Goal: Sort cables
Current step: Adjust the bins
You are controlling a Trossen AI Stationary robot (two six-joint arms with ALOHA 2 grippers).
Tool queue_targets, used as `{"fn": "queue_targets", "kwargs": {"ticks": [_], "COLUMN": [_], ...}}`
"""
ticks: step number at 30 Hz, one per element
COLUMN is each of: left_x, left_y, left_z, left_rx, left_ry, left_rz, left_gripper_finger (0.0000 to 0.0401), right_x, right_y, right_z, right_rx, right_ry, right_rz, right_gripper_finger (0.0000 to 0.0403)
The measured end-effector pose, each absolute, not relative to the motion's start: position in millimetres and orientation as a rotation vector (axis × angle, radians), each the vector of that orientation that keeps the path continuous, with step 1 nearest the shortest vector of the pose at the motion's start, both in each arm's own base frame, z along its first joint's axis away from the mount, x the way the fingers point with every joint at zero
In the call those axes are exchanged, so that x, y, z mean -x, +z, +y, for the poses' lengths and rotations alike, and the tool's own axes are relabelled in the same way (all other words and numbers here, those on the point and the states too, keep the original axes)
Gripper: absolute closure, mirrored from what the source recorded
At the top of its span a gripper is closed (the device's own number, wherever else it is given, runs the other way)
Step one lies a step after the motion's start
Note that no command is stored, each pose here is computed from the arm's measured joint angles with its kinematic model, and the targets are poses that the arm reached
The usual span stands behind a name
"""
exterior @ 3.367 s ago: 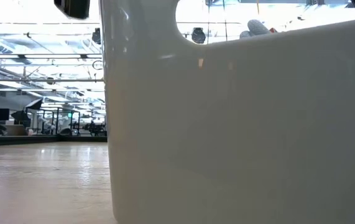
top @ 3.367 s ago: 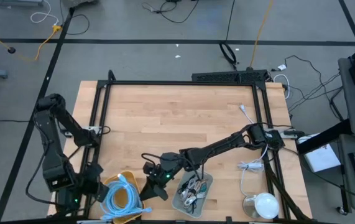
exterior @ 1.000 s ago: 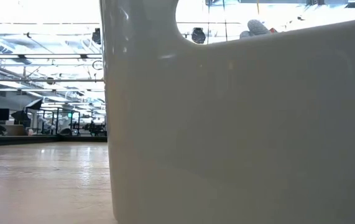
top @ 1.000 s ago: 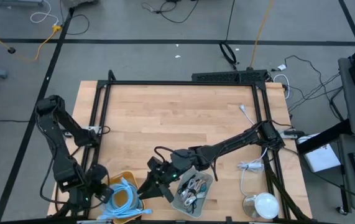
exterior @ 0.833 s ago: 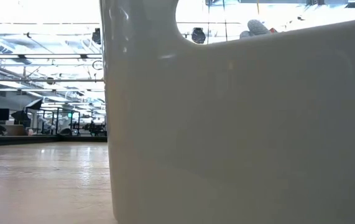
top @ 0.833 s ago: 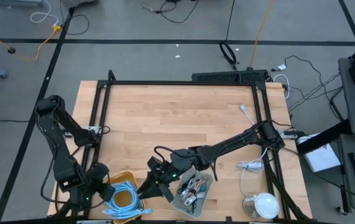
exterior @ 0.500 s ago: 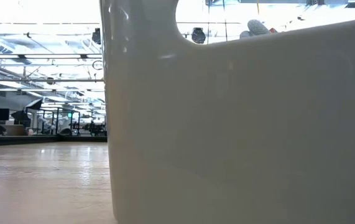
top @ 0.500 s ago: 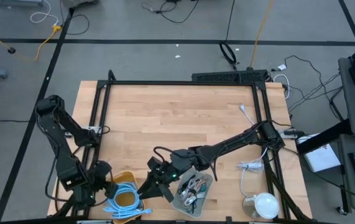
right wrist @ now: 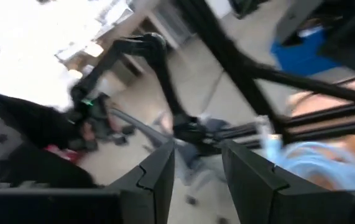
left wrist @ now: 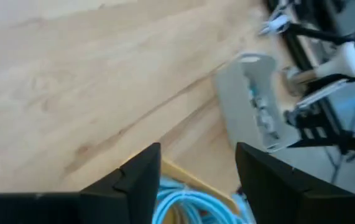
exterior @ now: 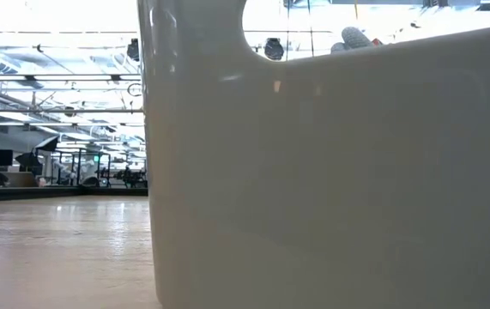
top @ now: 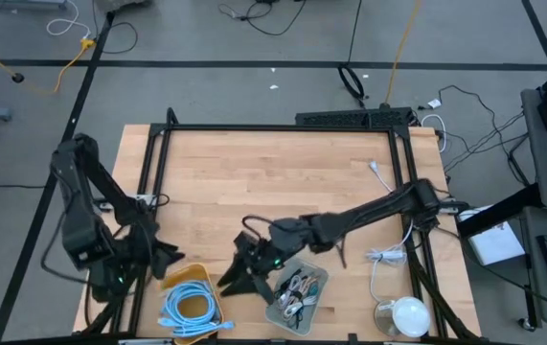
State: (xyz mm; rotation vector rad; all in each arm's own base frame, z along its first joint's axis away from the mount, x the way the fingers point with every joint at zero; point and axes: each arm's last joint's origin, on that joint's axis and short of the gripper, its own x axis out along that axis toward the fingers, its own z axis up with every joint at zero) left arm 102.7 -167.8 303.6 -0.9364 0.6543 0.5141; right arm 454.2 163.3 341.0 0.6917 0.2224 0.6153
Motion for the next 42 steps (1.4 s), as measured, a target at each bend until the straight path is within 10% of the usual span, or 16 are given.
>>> {"fn": "queue_targets", "kwargs": {"ticks": [9, 16, 27, 42], "left_x": [-95, -109, -116, -115], "left_y": [300, 299, 301, 300], "left_z": [-139, -143, -147, -145], "left_rx": [0.822, 0.842, 0.846, 0.8], "left_ry": [0.667, 0.613, 0.535, 0.533], "left_rz": [0.999, 0.92, 0.893, 0.906], "left_gripper_finger": [0.0351, 0.0398, 0.04, 0.0401], "right_x": [-387, -350, -339, -335], "right_y": [363, 321, 187, 184], "right_z": [119, 83, 89, 123], "right_rx": [-0.267, -0.17, -0.522, -0.687], "right_ry": [-0.032, -0.496, -0.337, -0.232], "right_rz": [0.582, 0.959, 1.07, 0.952], "right_gripper_finger": [0.0286, 0.0393, 0.0402, 0.0403]}}
